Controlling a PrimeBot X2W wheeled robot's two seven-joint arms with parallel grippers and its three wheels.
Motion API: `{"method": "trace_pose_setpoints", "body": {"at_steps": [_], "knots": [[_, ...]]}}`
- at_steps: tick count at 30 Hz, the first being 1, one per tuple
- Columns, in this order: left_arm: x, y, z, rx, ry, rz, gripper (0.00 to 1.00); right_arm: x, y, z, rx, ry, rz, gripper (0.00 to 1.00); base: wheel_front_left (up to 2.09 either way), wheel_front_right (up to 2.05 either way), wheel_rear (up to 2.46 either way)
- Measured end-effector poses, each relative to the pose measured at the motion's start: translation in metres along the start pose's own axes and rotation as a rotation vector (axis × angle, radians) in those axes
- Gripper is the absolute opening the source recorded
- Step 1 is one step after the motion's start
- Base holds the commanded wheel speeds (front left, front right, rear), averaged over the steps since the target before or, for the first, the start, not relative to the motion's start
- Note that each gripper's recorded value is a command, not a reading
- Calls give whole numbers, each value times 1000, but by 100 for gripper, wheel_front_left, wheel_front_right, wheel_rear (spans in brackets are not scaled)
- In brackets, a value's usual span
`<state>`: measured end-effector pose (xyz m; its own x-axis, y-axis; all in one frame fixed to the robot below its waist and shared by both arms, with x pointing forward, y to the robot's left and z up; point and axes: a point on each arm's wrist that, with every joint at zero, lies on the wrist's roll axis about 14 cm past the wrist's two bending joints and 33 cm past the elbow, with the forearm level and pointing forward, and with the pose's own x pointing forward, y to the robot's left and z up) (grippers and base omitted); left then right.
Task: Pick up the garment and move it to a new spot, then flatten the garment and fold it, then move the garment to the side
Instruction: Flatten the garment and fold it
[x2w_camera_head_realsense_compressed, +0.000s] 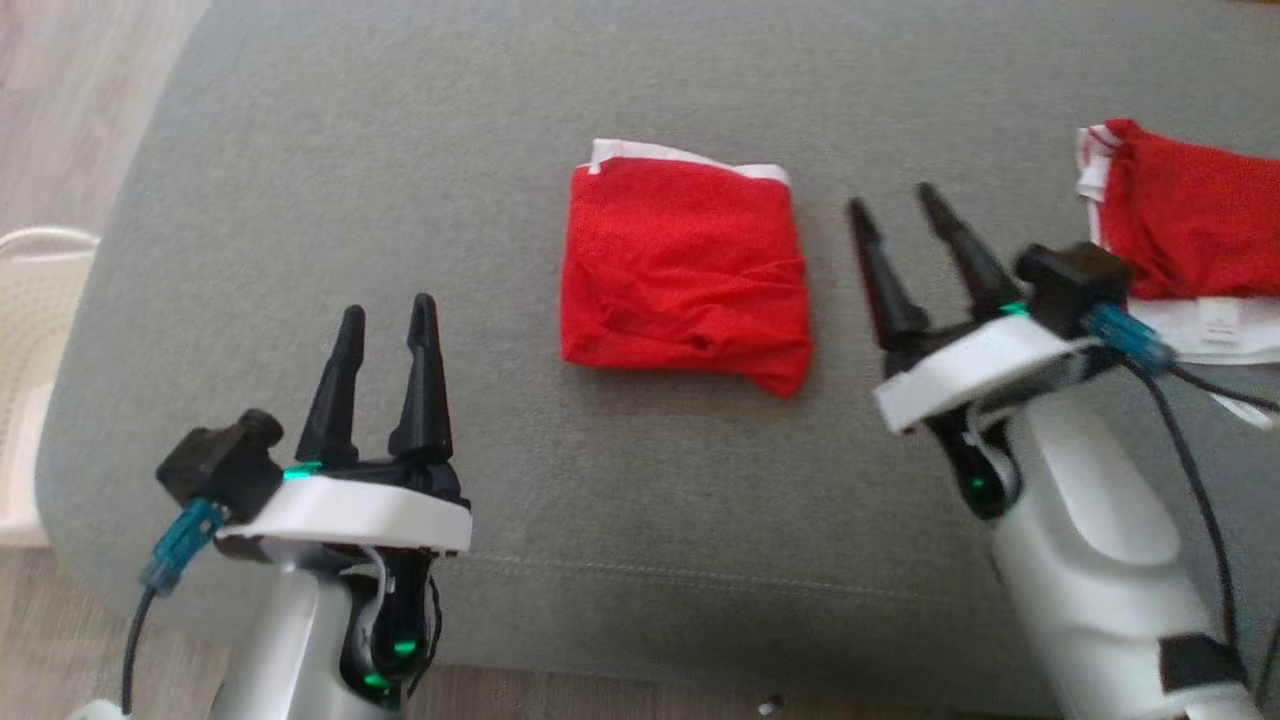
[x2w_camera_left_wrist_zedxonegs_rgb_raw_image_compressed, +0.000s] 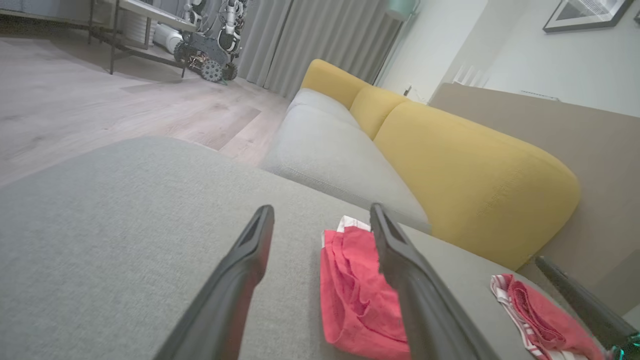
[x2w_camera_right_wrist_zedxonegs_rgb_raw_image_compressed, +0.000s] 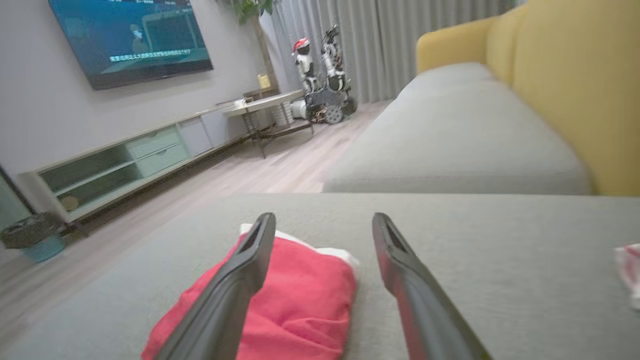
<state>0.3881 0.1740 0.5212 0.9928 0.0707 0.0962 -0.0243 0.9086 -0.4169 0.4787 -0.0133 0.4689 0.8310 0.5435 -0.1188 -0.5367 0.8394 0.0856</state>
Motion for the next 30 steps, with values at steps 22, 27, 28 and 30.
{"method": "trace_pose_setpoints", "body": {"at_steps": [22,27,28,30], "knots": [[4,-30,-16,65,31,-103,100,-79,-51,8,-130,-129,-268,100,0,0,0],[3,-24,-17,70,36,-85,100,-71,-47,8,-126,-133,-250,7,0,0,0],[3,-22,-18,72,38,-79,100,-68,-45,6,-124,-131,-241,0,0,0,0],[3,-17,-19,75,41,-66,100,-60,-38,4,-130,-122,-212,0,0,0,0]]}}
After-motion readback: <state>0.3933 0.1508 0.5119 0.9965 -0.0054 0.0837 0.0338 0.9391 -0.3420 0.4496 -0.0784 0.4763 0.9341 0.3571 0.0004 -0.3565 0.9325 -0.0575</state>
